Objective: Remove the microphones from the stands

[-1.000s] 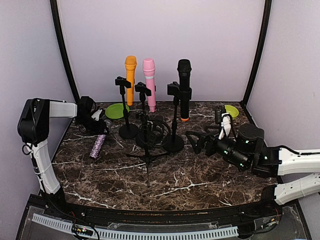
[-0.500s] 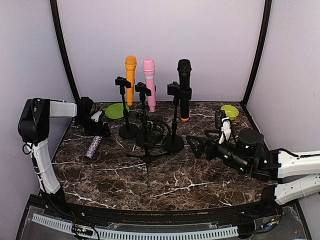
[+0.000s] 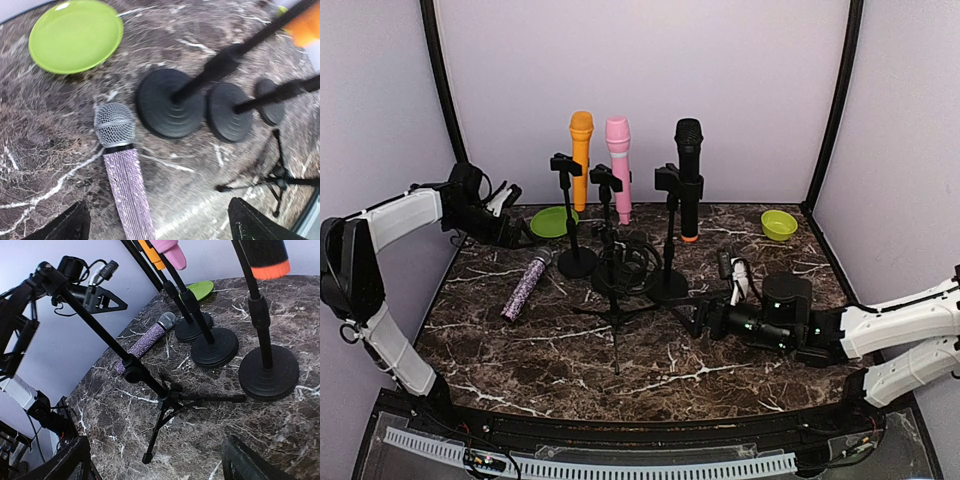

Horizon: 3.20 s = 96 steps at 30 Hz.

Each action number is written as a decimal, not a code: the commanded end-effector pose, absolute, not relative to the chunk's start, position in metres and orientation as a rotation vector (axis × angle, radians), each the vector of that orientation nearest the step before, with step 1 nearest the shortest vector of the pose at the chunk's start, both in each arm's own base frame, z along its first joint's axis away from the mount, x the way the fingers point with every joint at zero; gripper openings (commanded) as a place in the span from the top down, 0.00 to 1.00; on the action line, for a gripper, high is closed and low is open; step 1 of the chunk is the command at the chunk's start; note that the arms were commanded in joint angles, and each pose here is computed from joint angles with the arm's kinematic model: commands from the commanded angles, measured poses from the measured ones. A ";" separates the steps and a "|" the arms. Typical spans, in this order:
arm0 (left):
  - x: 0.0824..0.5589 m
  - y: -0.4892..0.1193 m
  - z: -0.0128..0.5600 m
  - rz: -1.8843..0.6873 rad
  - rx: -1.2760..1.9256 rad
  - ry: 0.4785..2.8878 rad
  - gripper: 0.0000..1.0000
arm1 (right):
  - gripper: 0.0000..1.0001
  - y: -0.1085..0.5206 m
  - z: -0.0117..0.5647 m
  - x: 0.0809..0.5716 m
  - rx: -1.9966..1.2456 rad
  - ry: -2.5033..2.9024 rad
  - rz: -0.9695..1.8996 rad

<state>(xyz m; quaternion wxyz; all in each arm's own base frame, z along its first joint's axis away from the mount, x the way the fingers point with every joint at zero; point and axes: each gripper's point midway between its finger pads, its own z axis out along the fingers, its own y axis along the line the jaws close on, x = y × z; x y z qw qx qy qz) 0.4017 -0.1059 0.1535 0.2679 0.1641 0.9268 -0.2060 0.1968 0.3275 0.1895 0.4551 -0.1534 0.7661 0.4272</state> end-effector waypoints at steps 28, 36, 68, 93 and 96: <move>0.253 -0.306 0.244 -1.200 1.432 1.674 0.34 | 0.41 0.441 0.167 0.232 -0.002 2.047 1.854; 0.244 -0.317 0.243 -1.194 1.502 1.647 0.37 | 0.48 0.441 0.160 0.234 0.033 2.077 1.875; 0.229 -0.330 0.240 -1.237 1.471 1.748 0.53 | 0.77 0.454 0.172 0.239 -0.034 2.061 1.979; 0.240 -0.324 0.227 -1.146 1.351 1.853 0.94 | 0.94 0.464 0.148 0.232 -0.400 2.130 1.422; 0.239 -0.322 0.226 -1.137 1.362 1.852 0.94 | 0.89 0.463 0.140 0.228 -0.457 2.138 1.290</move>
